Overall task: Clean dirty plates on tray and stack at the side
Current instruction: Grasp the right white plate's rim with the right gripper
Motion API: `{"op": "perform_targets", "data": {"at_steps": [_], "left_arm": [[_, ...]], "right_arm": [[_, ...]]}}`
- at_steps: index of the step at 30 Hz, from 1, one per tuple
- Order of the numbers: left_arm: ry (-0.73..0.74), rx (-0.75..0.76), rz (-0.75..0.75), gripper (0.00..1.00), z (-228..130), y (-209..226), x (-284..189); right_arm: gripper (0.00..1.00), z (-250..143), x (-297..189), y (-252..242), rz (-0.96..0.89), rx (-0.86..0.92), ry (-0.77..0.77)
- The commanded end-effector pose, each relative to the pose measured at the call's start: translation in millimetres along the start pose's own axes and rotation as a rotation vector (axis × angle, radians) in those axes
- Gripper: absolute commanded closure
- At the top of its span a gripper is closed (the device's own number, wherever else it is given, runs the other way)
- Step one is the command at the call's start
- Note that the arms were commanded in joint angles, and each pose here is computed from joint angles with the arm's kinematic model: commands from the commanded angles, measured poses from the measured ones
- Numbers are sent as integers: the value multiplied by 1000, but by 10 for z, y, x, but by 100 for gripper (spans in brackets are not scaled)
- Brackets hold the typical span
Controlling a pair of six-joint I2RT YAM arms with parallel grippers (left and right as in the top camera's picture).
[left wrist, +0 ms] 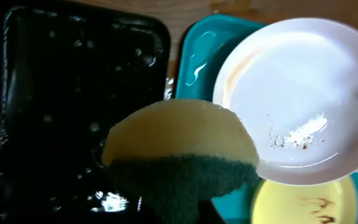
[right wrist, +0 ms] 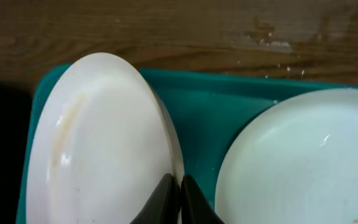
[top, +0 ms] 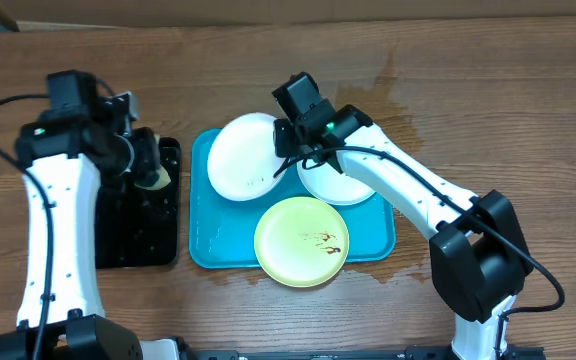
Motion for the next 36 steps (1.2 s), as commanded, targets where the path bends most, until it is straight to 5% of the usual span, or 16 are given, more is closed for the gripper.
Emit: {"op": "perform_targets", "data": {"at_steps": [1, 6, 9, 12, 21, 26, 28, 31, 36], "left_arm": [[23, 3, 166, 96, -7, 22, 86], [42, 25, 151, 96, -26, -79, 146], [46, 24, 152, 96, -32, -78, 146], [49, 24, 152, 96, -38, -76, 147], [58, 23, 153, 96, -43, -73, 165], [64, 19, 150, 96, -55, -76, 164], [73, 17, 149, 96, -71, -77, 163], [84, 14, 151, 96, -93, -73, 161], [87, 14, 152, 96, -97, -72, 161]], "right_arm": [[94, -97, 17, 115, 20, 126, 36], [86, -338, 141, 114, -24, 293, 103], [57, -298, 126, 146, -2, 109, 88], [16, -118, -46, 121, 98, -290, 121], [25, 460, -395, -191, 211, -509, 31], [22, 458, -193, -103, 225, -666, 3], [10, 454, -132, -19, 236, -683, -14], [12, 429, -94, 72, 253, -679, -28], [44, 350, 19, 225, 264, -728, -67]]}}
Point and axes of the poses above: each gripper's point midway between its finger pads, its own x axis out along the fingers, its own y axis along the line the jaws close on, z = x × y, the point moved 6 cm from there along -x, back along the fingers, and after that the axes turned 1 degree about -x, right-handed, at the moved point
